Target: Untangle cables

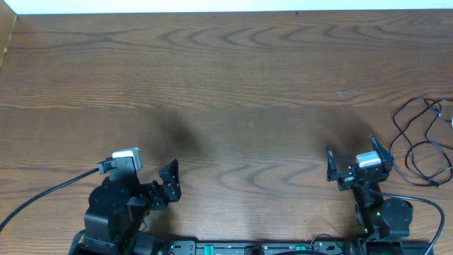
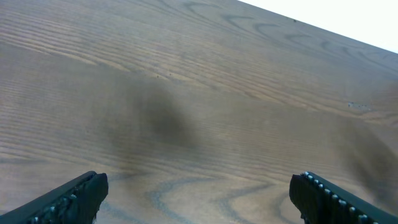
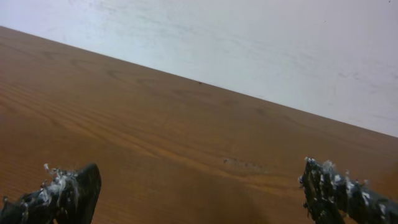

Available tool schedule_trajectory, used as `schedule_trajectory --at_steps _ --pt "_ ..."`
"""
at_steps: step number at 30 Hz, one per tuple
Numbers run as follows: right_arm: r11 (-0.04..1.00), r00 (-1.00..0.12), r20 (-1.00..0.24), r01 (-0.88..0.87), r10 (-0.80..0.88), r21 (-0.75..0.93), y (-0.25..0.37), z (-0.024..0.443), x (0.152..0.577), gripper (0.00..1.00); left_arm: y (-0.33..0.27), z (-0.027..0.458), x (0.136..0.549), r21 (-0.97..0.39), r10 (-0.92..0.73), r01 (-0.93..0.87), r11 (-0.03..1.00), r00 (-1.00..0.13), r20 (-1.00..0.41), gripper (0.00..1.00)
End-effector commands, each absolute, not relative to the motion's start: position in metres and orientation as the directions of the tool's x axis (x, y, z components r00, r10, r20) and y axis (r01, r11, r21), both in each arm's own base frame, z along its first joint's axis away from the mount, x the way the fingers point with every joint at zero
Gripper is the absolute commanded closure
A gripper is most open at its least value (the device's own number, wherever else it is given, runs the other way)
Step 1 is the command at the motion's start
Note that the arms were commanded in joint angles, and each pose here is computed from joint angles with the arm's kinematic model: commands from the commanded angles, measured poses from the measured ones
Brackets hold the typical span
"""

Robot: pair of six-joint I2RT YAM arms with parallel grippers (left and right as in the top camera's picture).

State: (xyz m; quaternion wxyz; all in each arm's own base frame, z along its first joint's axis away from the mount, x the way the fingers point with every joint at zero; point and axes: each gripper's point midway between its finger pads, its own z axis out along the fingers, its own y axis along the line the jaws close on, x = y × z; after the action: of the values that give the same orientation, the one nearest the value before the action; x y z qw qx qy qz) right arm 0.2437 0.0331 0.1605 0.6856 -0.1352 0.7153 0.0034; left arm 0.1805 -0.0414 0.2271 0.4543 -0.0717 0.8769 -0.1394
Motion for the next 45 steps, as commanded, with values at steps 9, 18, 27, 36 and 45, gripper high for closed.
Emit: schedule_trajectory --at_steps 9,18,27,36,45 --pt "0.960 -0.019 -0.979 -0.204 -0.202 -0.194 0.035 0.160 0.243 0.01 -0.041 0.229 0.181 -0.296 -0.239 0.008 0.955 -0.569 -0.786 0.02" --pt "0.960 -0.019 -0.979 -0.204 -0.202 -0.194 0.035 0.160 0.243 0.01 -0.041 0.229 0.181 -0.296 -0.239 0.008 0.955 -0.570 -0.786 0.02" --pt "0.960 -0.020 -0.979 -0.204 -0.202 -0.194 0.035 0.160 0.243 0.01 -0.037 0.222 0.179 -0.290 -0.245 -0.017 0.957 -0.584 -0.774 0.02" --pt "0.960 -0.020 -0.979 -0.204 -0.202 -0.194 0.035 0.160 0.243 0.01 -0.030 0.212 0.212 -0.258 -0.210 0.045 0.965 -0.458 -0.864 0.02" --pt "0.960 -0.020 -0.979 -0.204 -0.202 -0.194 0.035 0.160 0.243 0.01 -0.024 0.220 0.239 -0.201 -0.191 0.121 0.972 -0.093 -0.977 0.02"
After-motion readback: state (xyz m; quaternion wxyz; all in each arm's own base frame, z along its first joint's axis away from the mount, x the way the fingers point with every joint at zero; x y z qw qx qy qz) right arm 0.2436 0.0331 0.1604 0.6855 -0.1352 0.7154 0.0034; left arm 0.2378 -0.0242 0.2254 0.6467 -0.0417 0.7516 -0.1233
